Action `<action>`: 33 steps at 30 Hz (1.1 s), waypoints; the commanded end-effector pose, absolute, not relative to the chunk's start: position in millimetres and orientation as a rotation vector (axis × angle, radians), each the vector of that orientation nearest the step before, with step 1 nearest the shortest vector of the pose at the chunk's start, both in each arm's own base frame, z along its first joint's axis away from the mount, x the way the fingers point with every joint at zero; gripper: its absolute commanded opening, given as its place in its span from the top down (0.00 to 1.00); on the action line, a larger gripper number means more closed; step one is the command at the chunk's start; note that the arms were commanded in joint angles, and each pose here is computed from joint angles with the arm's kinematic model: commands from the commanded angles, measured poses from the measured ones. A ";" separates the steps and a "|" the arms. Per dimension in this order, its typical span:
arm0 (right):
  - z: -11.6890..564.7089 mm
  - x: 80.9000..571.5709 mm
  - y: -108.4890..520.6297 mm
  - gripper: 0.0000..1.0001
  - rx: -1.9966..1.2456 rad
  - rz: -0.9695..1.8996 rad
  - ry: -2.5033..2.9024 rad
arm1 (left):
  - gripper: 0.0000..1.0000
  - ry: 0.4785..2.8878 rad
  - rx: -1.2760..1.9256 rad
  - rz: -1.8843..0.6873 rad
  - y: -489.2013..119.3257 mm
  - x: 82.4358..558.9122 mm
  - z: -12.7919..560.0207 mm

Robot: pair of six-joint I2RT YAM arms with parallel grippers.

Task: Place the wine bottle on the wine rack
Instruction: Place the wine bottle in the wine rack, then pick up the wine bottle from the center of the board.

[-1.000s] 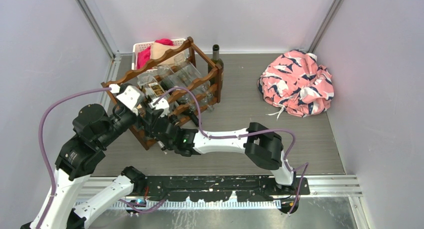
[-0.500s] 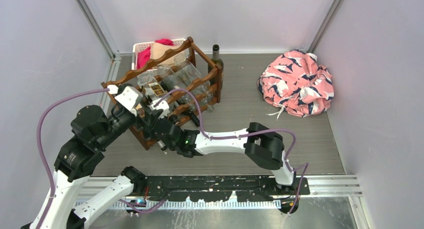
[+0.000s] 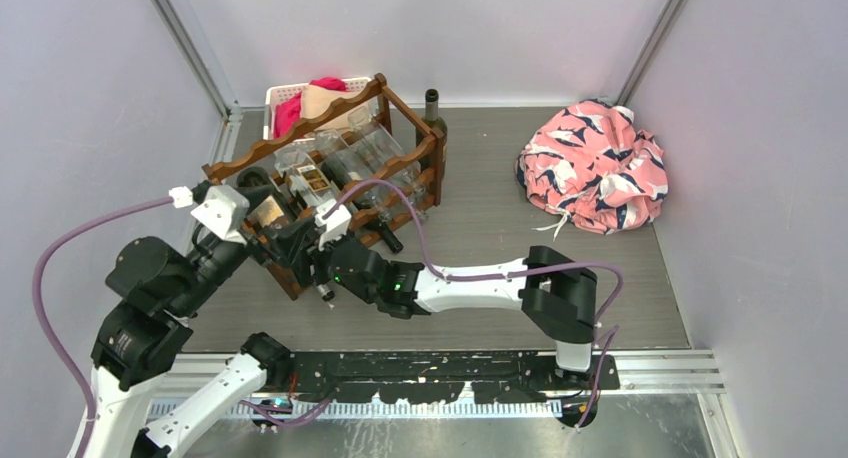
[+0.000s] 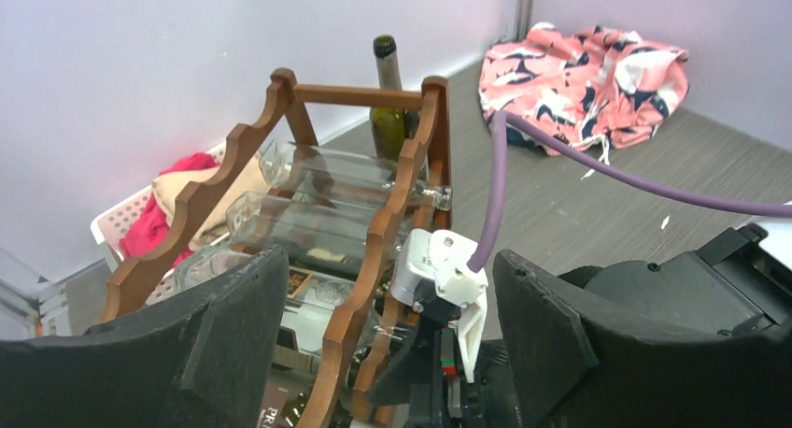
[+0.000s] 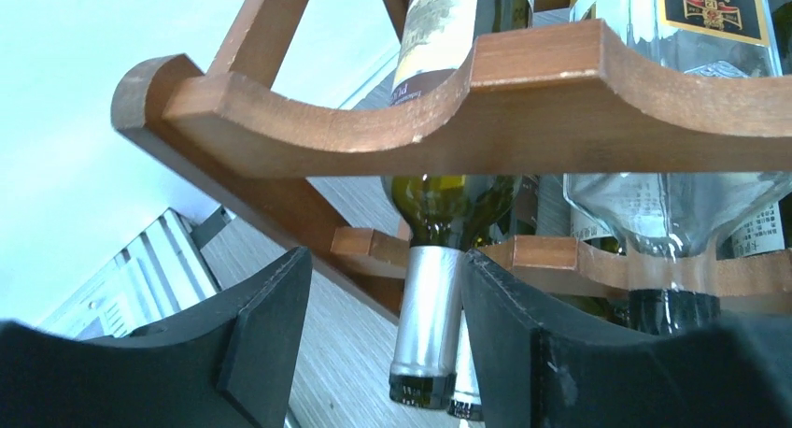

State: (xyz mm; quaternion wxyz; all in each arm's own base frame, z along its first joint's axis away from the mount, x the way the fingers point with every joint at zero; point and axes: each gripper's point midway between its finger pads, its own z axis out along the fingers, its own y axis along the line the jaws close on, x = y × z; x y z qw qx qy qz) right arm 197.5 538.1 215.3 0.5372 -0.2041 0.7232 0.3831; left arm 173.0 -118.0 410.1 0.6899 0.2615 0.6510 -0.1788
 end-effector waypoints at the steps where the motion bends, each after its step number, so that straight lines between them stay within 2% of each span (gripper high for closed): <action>1: 264.5 186.4 528.3 0.33 -0.485 1.024 1.615 | 0.18 1.302 0.509 -0.483 -118.6 161.1 447.7; 7: 276.4 169.3 507.8 0.22 -0.592 1.050 1.552 | 0.14 1.244 0.558 -0.679 -140.6 137.0 459.6; 13: 307.9 160.8 453.8 0.12 -0.665 0.969 1.434 | 0.14 1.184 0.596 -0.948 -169.6 114.2 471.2; 17: 312.1 167.4 403.8 0.04 -0.672 0.814 1.426 | 0.14 1.203 0.568 -0.939 -172.1 125.5 464.6; 19: 317.1 180.8 372.6 0.00 -0.609 0.700 1.443 | 0.14 1.208 0.540 -0.911 -170.0 133.4 460.3; 22: 331.1 202.0 326.5 0.00 -0.520 0.583 1.448 | 0.13 1.223 0.526 -0.897 -172.1 142.4 451.3; 27: 362.5 263.4 234.9 0.00 -0.206 0.564 1.478 | 0.12 1.280 0.541 -0.922 -185.5 156.3 431.1; 33: 382.4 324.0 185.6 0.00 -0.072 0.475 1.523 | 0.12 1.279 0.526 -0.930 -189.1 163.1 422.4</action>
